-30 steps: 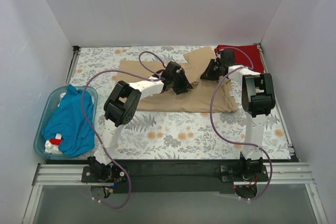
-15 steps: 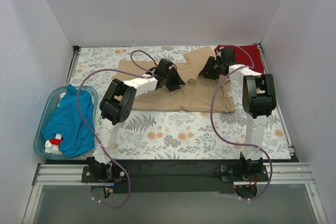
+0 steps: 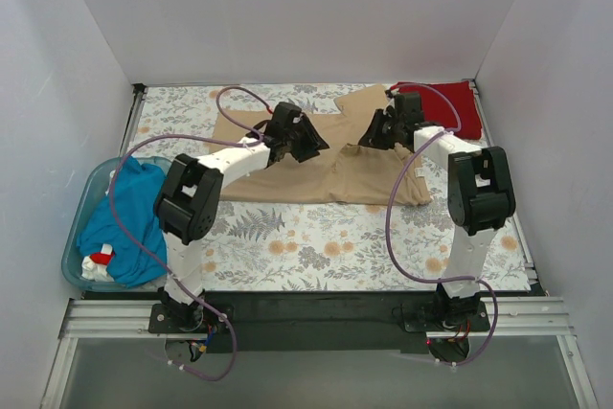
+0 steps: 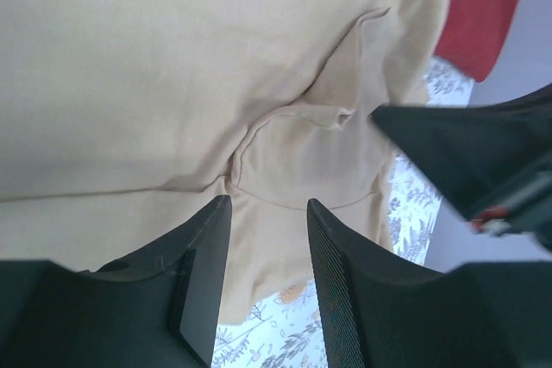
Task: Fold and stack the t-shirts
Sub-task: Fold the tshirt
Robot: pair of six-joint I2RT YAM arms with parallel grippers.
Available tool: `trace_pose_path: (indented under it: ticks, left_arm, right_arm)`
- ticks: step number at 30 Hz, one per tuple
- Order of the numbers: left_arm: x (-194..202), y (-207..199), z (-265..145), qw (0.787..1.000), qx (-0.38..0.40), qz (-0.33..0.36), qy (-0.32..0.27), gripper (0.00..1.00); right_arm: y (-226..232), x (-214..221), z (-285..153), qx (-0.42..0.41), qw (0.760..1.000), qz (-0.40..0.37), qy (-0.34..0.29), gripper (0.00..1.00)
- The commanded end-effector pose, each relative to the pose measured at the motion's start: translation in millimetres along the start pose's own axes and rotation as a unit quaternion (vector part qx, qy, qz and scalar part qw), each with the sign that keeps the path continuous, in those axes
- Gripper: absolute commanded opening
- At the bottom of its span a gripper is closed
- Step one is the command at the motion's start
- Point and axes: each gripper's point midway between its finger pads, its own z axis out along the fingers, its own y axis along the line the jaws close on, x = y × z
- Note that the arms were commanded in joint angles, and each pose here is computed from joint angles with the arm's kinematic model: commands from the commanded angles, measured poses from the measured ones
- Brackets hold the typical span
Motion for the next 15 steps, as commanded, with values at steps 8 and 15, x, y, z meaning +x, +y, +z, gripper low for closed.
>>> trace_pose_path:
  ticks: [8, 15]
  left_arm:
    - [-36, 24, -70, 0.997, -0.036, -0.001, -0.065, 0.38]
    - [-37, 44, -90, 0.996, -0.052, -0.005, -0.07, 0.38]
  right_arm:
    - [1, 7, 7, 0.004, 0.999, -0.047, -0.004, 0.27]
    - [14, 1, 38, -0.011, 0.998, -0.061, 0.007, 0.36]
